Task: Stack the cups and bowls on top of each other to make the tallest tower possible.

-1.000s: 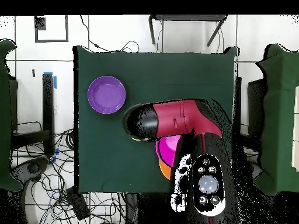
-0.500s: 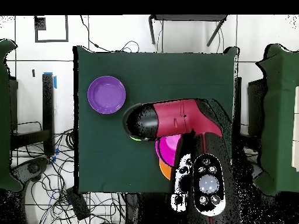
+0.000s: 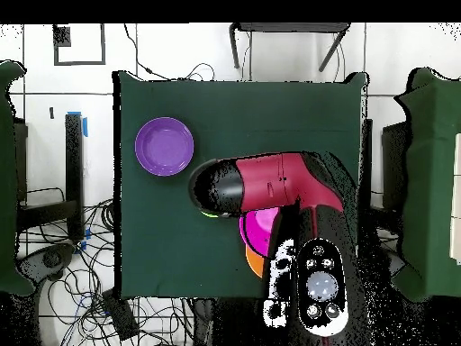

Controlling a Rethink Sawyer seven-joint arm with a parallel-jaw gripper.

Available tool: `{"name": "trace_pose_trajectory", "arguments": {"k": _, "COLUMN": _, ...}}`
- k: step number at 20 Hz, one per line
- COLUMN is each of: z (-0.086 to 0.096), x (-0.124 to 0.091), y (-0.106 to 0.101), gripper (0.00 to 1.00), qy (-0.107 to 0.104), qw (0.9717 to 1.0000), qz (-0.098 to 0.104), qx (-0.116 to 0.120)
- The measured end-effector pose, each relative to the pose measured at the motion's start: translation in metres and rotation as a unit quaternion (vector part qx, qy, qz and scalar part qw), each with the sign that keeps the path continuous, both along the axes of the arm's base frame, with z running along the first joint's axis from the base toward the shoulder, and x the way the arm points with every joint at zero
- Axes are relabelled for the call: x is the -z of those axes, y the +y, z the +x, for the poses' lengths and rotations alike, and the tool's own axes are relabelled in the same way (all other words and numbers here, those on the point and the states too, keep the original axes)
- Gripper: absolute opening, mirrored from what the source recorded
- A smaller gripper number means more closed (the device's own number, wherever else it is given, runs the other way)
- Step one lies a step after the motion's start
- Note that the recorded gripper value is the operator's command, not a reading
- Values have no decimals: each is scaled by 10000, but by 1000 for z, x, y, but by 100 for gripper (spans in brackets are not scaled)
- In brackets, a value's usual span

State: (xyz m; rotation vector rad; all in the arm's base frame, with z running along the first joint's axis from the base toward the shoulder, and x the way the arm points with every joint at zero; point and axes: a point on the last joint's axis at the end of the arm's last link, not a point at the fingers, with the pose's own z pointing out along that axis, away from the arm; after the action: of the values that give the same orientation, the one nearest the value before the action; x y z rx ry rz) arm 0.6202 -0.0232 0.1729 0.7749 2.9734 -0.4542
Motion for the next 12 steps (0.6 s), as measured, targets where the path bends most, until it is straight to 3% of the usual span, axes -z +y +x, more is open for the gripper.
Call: {"name": "trace_pose_trajectory", "arguments": {"k": 12, "z": 6, "x": 1, "y": 3, "gripper": 100, "qy": -33, "qw": 9999, "qz": 102, "qx": -25}}
